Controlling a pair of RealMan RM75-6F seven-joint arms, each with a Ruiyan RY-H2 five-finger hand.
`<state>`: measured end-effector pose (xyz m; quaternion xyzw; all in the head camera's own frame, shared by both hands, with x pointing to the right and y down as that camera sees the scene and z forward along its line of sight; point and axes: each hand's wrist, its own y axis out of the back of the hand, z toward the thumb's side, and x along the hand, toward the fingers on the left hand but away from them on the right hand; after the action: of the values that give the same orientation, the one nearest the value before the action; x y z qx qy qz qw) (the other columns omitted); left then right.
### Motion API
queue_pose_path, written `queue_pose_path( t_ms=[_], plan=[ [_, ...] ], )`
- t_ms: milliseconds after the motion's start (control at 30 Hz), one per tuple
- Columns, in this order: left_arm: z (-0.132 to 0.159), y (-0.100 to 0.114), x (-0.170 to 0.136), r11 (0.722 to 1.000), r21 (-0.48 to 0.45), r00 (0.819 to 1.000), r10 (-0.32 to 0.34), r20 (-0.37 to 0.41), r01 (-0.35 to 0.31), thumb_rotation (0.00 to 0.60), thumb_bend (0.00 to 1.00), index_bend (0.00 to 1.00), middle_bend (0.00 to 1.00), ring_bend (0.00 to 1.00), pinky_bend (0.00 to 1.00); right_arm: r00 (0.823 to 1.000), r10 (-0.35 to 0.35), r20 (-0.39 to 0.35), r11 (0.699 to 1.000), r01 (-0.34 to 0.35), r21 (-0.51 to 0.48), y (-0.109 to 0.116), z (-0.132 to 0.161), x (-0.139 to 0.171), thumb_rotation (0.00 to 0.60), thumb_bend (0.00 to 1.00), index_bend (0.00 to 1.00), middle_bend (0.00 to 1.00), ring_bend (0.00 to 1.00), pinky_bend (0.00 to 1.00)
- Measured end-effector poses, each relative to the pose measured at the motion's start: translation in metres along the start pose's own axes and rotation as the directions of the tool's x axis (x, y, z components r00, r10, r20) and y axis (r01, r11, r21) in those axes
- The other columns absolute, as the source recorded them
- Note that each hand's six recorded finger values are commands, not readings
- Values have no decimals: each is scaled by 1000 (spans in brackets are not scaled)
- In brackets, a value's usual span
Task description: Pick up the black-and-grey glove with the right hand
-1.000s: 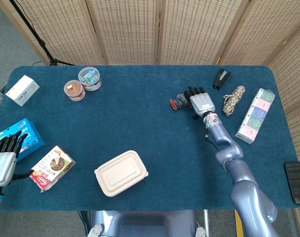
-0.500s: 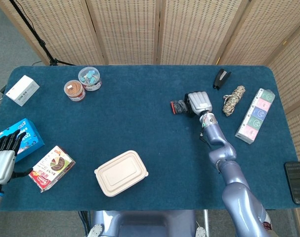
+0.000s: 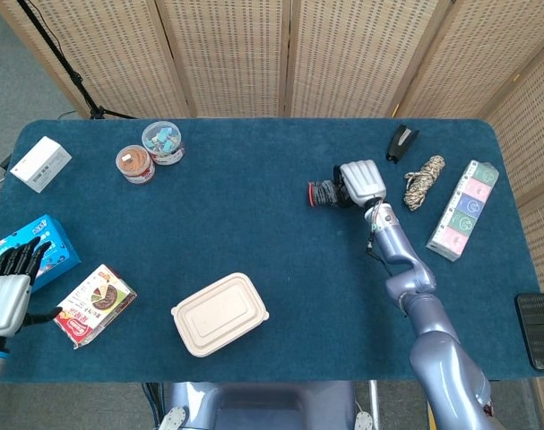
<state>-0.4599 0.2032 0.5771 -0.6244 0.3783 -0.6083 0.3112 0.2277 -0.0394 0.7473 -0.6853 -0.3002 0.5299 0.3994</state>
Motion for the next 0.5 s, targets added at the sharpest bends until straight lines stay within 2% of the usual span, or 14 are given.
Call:
queue_pose_path(
  t_ms=[267, 500],
  plan=[
    [9, -3, 2, 1000, 17, 999, -22, 46, 22, 600, 0, 0, 0, 0, 0, 997, -64, -38, 993, 60, -103, 14, -11, 11, 600, 270, 578, 593, 523, 544],
    [24, -4, 12, 997, 48, 987, -71, 141, 65, 600, 0, 0, 0, 0, 0, 986, -101, -130, 984, 79, -163, 24, -2, 25, 600, 278, 579, 593, 523, 544]
  ],
)
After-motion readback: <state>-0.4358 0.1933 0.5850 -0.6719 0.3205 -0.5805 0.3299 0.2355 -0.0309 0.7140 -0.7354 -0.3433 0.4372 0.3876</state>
